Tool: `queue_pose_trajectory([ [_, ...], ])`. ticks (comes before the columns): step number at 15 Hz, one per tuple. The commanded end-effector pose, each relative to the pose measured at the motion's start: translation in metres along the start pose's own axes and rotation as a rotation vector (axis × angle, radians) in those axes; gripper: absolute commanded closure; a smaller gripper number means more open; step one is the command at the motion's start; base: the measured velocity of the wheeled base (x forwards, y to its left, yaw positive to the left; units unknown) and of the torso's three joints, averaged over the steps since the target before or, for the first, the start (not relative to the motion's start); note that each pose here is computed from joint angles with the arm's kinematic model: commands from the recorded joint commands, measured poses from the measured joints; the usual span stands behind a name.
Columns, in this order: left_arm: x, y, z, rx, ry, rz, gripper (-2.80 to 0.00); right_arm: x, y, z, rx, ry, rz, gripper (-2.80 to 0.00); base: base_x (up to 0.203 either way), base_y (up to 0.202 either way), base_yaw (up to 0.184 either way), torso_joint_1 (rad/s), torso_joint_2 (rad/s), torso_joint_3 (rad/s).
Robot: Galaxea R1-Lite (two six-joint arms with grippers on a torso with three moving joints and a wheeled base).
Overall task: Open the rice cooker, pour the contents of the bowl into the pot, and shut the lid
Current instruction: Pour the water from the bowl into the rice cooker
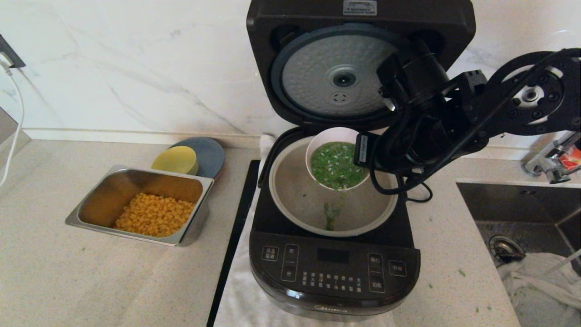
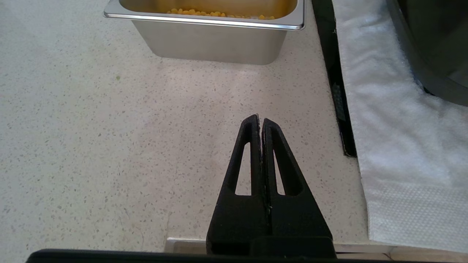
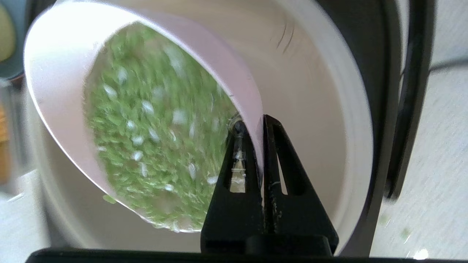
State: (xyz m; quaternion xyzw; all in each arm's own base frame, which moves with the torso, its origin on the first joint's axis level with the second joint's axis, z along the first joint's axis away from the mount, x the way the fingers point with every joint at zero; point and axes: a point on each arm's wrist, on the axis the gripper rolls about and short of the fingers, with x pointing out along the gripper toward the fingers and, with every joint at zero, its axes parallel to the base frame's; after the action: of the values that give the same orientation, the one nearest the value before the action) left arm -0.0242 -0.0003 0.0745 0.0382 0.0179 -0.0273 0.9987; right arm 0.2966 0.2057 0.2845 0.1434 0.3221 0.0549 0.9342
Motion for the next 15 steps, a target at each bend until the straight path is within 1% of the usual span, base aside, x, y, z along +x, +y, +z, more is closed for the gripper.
queue_pose_trajectory([
  [1,0.0,0.0,0.0,0.0,-0.001,0.0,0.0,0.006,0.001,-0.008,-0.045,-0.067,-0.023,0.0,0.0,0.0,0.0,0.0,0.0,0.0],
  [4,0.0,0.0,0.0,0.0,-0.001,0.0,0.0,0.01,0.005,-0.024,-0.134,-0.169,-0.029,0.0,0.0,0.0,0.0,0.0,0.0,0.0],
  [7,0.0,0.0,0.0,0.0,-0.001,0.0,0.0,0.003,0.01,-0.037,-0.197,-0.267,-0.048,0.0,0.0,0.0,0.0,0.0,0.0,0.0],
  [10,0.0,0.0,0.0,0.0,-0.001,0.0,0.0,0.003,0.015,-0.051,-0.265,-0.369,-0.1,0.0,0.0,0.0,0.0,0.0,0.0,0.0],
  [12,0.0,0.0,0.0,0.0,-0.001,0.0,0.0,0.006,0.019,-0.06,-0.302,-0.469,-0.126,0.0,0.0,0.0,0.0,0.0,0.0,0.0],
  [15,0.0,0.0,0.0,0.0,-0.001,0.0,0.0,0.01,0.022,-0.066,-0.346,-0.611,-0.135,0.0,0.0,0.0,0.0,0.0,0.0,0.0],
])
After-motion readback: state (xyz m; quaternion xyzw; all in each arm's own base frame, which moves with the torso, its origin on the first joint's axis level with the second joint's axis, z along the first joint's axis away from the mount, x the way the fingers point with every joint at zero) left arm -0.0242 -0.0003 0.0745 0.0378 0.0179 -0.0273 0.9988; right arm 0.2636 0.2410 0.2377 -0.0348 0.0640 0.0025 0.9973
